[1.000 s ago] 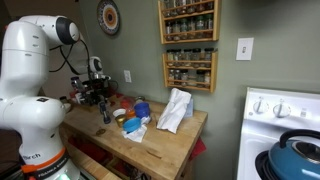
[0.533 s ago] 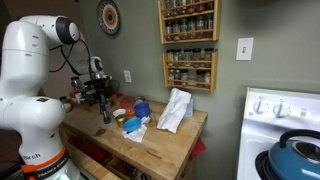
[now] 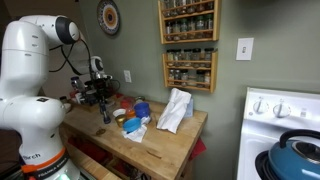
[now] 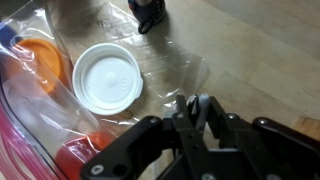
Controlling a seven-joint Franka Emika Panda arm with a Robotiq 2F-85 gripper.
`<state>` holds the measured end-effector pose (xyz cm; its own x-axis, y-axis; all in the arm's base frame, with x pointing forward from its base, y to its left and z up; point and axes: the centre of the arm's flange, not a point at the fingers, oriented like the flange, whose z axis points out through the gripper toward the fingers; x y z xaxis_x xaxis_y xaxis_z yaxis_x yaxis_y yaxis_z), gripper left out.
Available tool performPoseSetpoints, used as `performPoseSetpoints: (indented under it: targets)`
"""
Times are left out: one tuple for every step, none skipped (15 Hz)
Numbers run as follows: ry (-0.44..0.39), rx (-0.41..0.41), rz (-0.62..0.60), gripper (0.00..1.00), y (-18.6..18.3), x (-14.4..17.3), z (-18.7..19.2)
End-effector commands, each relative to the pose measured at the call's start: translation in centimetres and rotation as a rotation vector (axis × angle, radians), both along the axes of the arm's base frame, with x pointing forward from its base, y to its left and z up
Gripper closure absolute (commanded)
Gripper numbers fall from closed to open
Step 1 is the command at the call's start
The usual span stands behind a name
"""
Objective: Put the marker on top of the clear bowl then move the bowl forwards.
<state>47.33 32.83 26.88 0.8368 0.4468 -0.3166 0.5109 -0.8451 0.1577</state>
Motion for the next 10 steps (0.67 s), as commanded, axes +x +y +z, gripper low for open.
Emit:
performPoseSetpoints:
  targets:
    - [-0.014, -0.007, 0.025, 0.94, -0.9, -1.0, 1.2]
    - [-0.016, -0.004, 0.032, 0.94, -1.1, -1.2, 1.9]
    - [-0.015, 0.001, 0.042, 0.94, -1.2, -1.5, 2.5]
    - [-0.013, 0.006, 0.057, 0.94, -1.5, -1.9, 3.3]
    - [-0.012, 0.012, 0.072, 0.94, -1.8, -2.3, 4.1]
    - [-0.013, 0.013, 0.085, 0.94, -2.1, -2.8, 4.8]
    - [-0.016, 0.018, 0.099, 0.94, -2.4, -3.5, 5.5]
    - [-0.02, 0.019, 0.109, 0.94, -2.8, -3.9, 6.1]
    - [-0.03, 0.026, 0.115, 0.94, -3.1, -4.4, 6.6]
    - [-0.046, 0.04, 0.124, 0.94, -3.4, -4.8, 6.9]
